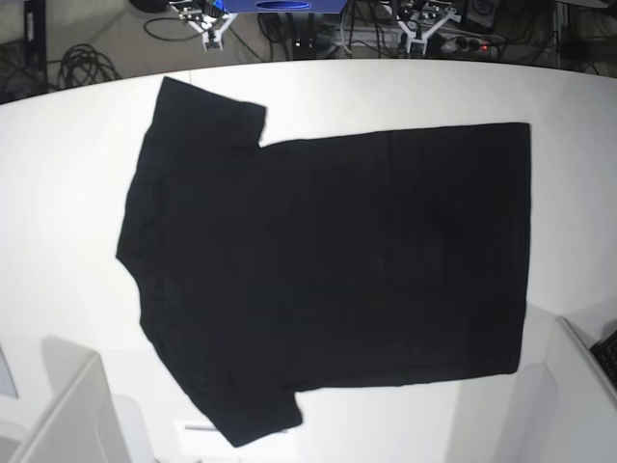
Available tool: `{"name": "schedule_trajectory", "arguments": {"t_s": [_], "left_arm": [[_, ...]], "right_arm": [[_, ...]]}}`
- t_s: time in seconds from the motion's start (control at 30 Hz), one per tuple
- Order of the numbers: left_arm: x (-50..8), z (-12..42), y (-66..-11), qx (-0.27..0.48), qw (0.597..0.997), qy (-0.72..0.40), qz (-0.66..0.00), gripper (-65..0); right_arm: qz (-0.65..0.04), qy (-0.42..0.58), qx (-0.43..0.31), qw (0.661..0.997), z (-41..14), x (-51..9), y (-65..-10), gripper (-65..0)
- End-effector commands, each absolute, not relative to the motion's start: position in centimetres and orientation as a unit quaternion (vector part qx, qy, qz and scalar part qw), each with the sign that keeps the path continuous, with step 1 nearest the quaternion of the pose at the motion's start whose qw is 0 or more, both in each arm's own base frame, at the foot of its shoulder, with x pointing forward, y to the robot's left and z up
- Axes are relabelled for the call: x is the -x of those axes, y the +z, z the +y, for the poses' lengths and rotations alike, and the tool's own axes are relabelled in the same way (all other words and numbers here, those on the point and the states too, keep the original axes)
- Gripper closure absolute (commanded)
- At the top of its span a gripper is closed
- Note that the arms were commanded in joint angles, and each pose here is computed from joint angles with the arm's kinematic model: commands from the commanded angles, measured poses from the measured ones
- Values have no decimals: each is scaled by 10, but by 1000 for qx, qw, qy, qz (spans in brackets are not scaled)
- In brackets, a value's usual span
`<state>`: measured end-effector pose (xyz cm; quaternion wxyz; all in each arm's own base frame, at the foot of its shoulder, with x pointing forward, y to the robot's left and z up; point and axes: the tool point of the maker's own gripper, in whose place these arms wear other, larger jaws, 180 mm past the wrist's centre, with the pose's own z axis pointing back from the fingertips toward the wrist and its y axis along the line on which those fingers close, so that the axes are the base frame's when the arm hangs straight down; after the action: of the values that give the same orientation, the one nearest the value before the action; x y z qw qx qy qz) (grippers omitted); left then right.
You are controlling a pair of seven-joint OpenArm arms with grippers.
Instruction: Fold the T-shirt properly
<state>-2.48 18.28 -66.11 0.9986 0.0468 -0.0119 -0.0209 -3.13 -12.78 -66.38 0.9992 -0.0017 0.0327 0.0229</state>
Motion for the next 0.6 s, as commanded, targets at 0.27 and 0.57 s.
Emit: {"name": "schedule_trajectory", "arguments": {"t_s": [0.27, 0.57], "left_arm": [[28, 185, -661, -50, 998, -22, -11, 0], [28, 187, -660, -52, 998, -27, -13, 0]], "right_arm": [[26, 24, 16, 999, -144, 26, -664, 0], [-15, 28, 45, 999, -183, 26, -661, 0]]}}
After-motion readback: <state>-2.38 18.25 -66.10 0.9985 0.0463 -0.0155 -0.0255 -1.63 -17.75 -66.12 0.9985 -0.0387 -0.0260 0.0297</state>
